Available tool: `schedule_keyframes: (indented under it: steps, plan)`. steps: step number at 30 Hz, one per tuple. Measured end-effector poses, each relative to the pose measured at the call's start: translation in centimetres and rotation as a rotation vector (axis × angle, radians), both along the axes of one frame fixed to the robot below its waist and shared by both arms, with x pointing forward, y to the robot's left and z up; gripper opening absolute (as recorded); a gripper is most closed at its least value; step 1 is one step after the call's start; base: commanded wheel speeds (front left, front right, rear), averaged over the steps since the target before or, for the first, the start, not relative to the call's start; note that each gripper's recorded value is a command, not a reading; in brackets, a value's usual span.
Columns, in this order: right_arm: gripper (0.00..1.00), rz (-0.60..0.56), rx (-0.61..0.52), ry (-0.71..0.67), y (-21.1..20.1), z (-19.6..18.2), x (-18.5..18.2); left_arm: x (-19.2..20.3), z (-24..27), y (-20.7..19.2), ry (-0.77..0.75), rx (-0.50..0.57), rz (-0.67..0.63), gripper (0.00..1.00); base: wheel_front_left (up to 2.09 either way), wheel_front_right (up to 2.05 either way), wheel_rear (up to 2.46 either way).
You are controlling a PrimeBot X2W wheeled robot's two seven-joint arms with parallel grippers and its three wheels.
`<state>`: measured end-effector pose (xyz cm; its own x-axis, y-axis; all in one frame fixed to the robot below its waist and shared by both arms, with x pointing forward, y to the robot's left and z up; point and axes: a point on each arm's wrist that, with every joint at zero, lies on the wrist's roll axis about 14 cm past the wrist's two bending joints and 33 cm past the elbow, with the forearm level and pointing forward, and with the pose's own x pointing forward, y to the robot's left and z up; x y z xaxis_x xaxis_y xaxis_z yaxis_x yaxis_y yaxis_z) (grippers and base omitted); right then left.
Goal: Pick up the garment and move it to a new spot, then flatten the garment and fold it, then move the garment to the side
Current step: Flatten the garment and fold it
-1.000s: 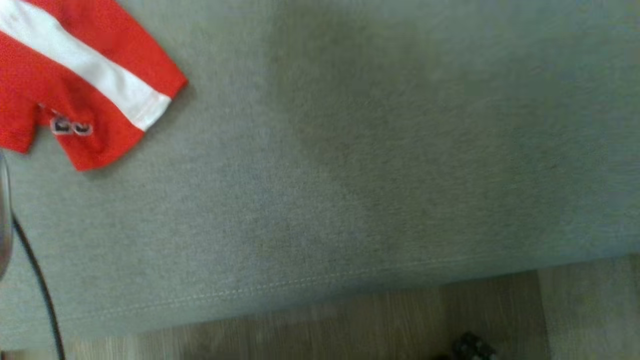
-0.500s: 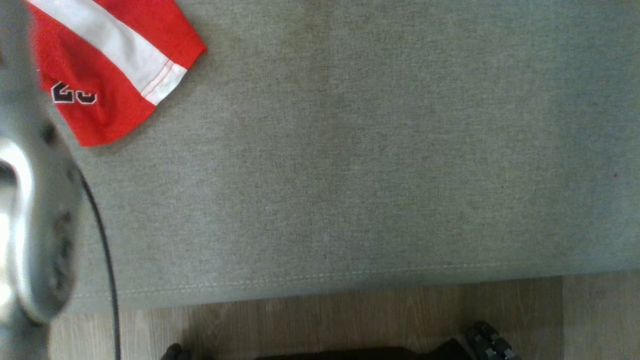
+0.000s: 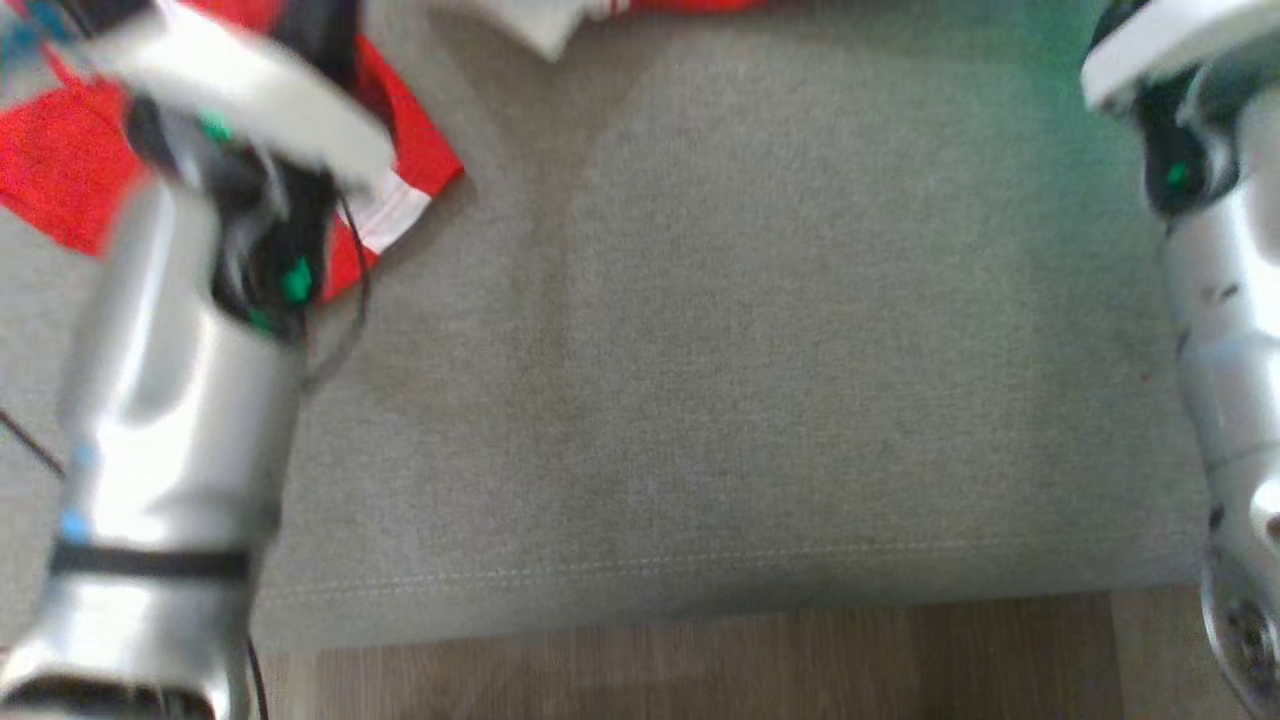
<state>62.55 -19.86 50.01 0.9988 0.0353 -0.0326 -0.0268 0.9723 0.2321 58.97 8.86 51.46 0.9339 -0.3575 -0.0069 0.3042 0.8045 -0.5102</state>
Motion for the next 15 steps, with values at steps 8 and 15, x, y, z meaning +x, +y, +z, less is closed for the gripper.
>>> schedule_keyframes:
  steps: [8, 15]
  plan:
    - [0.0, 0.101, -0.119, 0.135, 1.0, -1.2, -5.9, -9.1, -3.4, 1.4, 0.141, 0.042, -0.053, 0.0, 0.0, 0.0, 0.0]
    - [0.0, 0.114, -0.15, 0.257, -0.8, -2.2, -11.3, -16.2, -4.2, 1.6, 0.192, 0.15, -0.145, 0.0, 0.0, 0.0, 0.0]
